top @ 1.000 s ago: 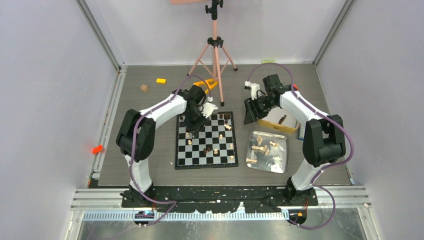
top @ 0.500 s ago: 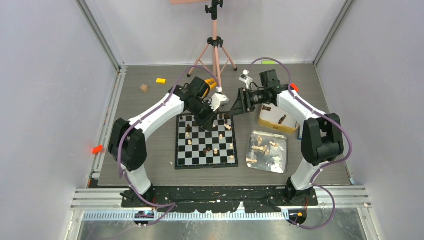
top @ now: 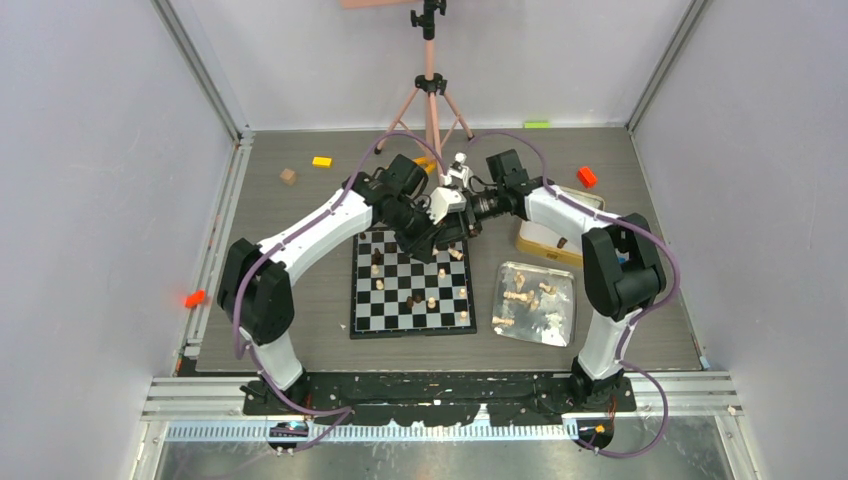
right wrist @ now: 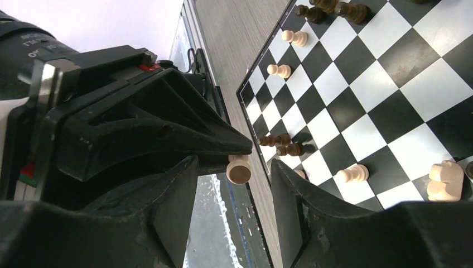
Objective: Set up the chess pieces on the board
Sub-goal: Place the chess piece on the chessboard.
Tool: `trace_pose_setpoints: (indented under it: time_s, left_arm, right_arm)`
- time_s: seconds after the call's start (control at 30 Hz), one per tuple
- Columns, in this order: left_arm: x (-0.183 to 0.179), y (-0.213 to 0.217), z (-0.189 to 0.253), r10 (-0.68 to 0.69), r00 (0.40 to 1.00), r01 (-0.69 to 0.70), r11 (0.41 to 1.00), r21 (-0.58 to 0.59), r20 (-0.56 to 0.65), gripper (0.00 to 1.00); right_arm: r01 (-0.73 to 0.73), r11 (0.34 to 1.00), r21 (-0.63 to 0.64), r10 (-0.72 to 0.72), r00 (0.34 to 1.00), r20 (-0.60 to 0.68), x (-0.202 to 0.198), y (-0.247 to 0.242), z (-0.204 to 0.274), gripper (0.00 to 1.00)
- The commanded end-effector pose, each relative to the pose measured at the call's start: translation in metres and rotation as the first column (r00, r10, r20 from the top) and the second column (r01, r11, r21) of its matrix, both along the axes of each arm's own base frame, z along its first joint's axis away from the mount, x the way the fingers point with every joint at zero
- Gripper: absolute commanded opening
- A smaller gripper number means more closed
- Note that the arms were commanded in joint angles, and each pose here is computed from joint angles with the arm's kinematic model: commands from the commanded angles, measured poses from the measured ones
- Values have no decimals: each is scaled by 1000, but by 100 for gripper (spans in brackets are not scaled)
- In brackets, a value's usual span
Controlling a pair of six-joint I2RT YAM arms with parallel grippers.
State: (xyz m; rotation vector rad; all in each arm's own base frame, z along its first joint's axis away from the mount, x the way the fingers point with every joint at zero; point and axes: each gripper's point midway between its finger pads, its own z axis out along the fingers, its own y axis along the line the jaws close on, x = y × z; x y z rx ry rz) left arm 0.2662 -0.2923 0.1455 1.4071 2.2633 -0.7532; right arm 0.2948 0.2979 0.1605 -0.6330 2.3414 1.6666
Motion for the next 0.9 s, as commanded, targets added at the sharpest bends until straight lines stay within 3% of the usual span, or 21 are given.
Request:
trace_pose_setpoints:
  time_s: [0.0, 0.43, 0.67, 0.77, 0.87]
  left_arm:
    - [9, -7, 33, 10, 994, -4, 998, -63, 106, 5]
    - [16, -5, 32, 31, 990, -24, 999, -48, 137, 5]
    - [13, -6, 28, 20, 992, -14, 999, -45, 122, 7]
    - [13, -6, 29, 19, 992, -13, 999, -48, 125, 12]
    - [14, -4, 31, 27, 990, -21, 999, -47, 140, 26]
  right_arm:
    - [-29, 999, 36, 30, 999, -16, -4, 8, 3, 55]
    - [-38, 999, 36, 40, 998, -56, -9, 10, -6, 44]
    - [-29, 998, 52, 32, 998, -58, -6, 13, -3, 26]
    - [-21, 999, 49, 24, 998, -55, -4, 13, -2, 17]
    - [3, 999, 39, -1, 999, -50, 1, 10, -2, 7]
